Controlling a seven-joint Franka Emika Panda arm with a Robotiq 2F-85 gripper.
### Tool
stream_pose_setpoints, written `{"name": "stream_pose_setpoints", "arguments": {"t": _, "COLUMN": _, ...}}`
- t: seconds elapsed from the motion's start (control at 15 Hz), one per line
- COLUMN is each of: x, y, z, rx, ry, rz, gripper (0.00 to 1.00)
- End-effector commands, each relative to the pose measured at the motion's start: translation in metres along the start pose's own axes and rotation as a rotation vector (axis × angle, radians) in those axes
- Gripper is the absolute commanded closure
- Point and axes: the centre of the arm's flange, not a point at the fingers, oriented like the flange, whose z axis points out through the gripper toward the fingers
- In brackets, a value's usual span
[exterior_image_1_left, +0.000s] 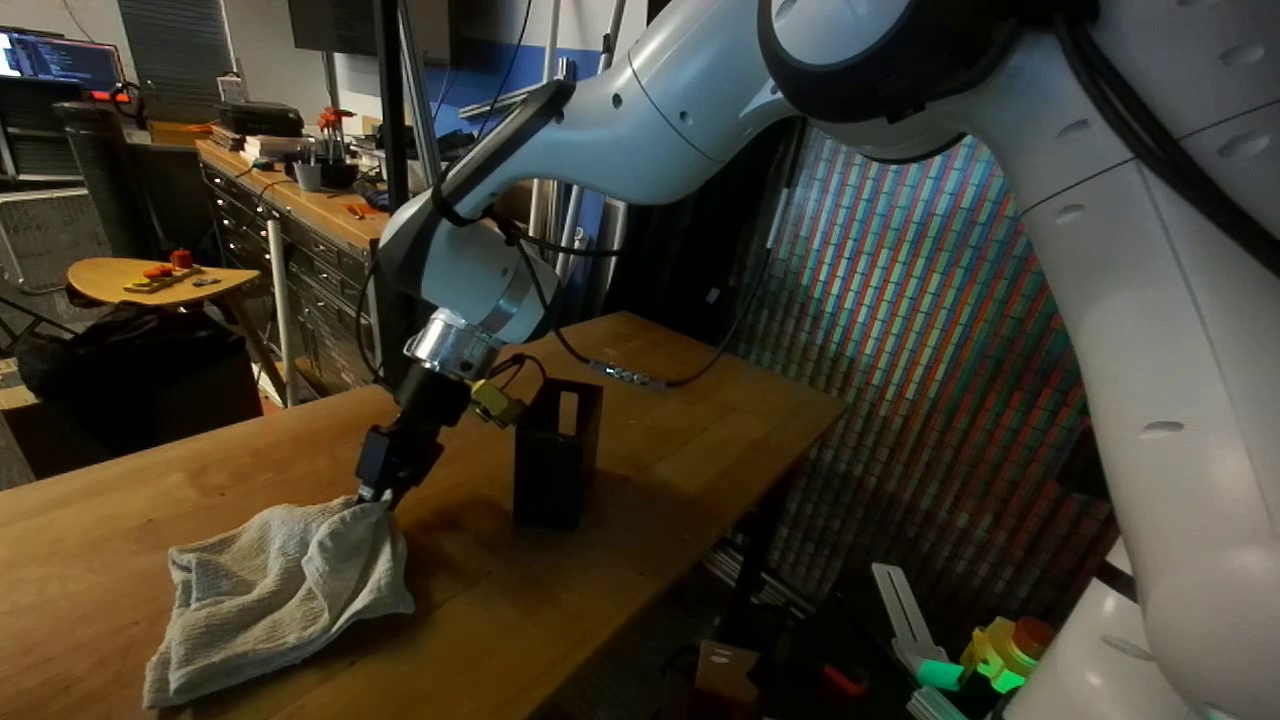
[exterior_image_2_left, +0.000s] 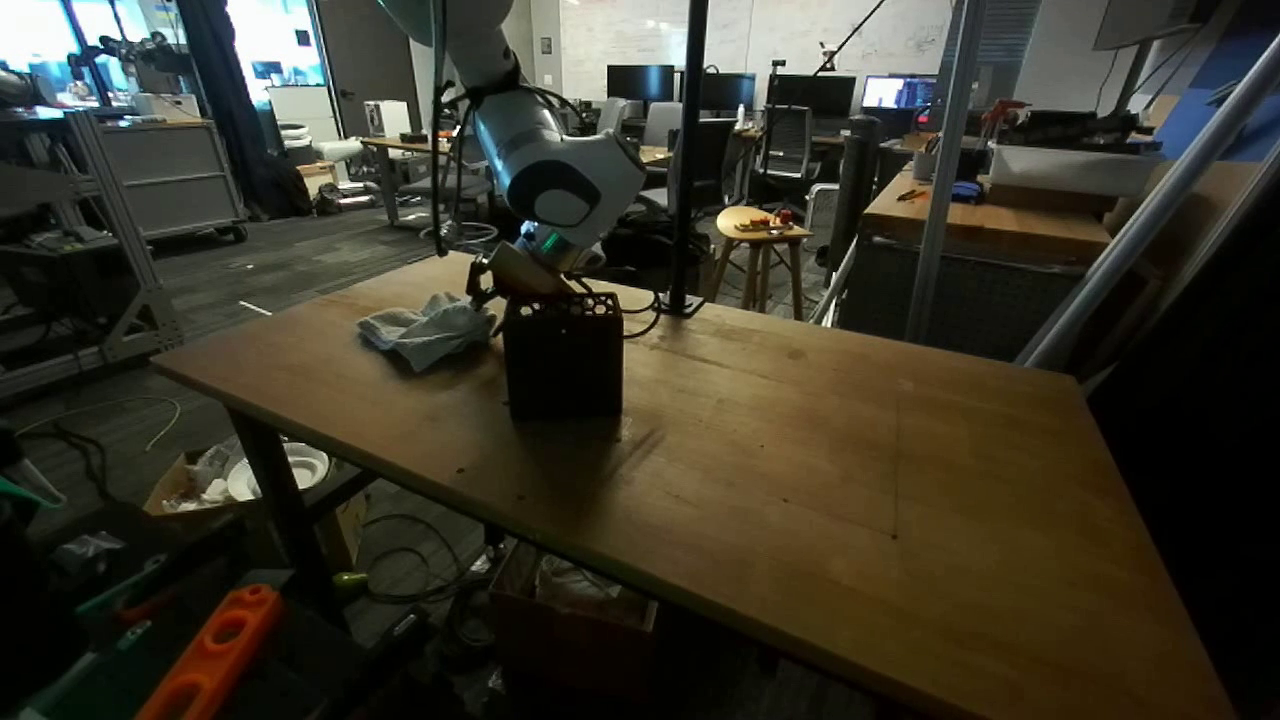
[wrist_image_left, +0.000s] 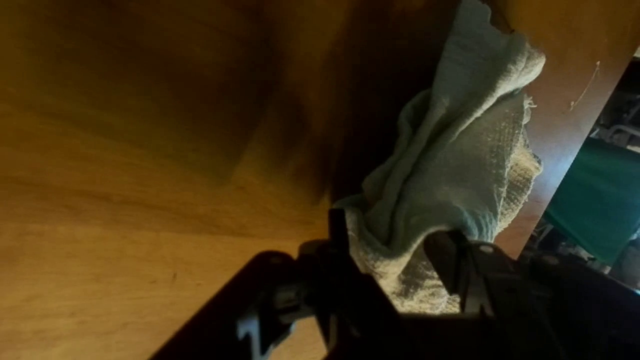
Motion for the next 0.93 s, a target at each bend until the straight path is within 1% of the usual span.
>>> {"name": "stream_pose_setpoints", "arguments": {"t": 0.0, "x": 0.015, "y": -0.027, "z": -0.030, "rx": -0.082, "ry": -0.059, "rz": -0.090, "gripper": 0.24}}
{"name": "stream_pose_setpoints", "arguments": {"t": 0.07, "x": 0.021, "y": -0.036, "z": -0.039, "rx": -0.127, "ry": -0.083, "rz": -0.124, "gripper": 0.16}}
{"name": "stream_pose_setpoints", "arguments": {"t": 0.2, "x": 0.035, "y": -0.059, "z": -0.065, "rx": -0.218, "ry": -0.120, "rz": -0.195, "gripper": 0.02}}
{"name": "stream_pose_setpoints", "arguments": {"t": 0.27, "x": 0.043, "y": -0.071, "z": -0.078, "rx": -0.265, "ry": -0.132, "rz": -0.230, "gripper": 0.00}}
{"name": "stream_pose_setpoints", "arguments": {"t": 0.4, "x": 0.056, "y": -0.095, "z": -0.101, "rx": -0.341, "ry": -0.142, "rz": -0.296, "gripper": 0.00}}
{"name": "stream_pose_setpoints", "arguments": {"t": 0.53, "x": 0.067, "y": -0.118, "z": -0.112, "rx": -0.383, "ry": -0.142, "rz": -0.347, "gripper": 0.00}}
{"name": "stream_pose_setpoints", "arguments": {"t": 0.73, "x": 0.081, "y": -0.144, "z": -0.109, "rx": -0.409, "ry": -0.145, "rz": -0.417, "gripper": 0.01}}
{"name": "stream_pose_setpoints", "arguments": {"t": 0.87, "x": 0.086, "y": -0.154, "z": -0.096, "rx": -0.401, "ry": -0.155, "rz": -0.452, "gripper": 0.00}}
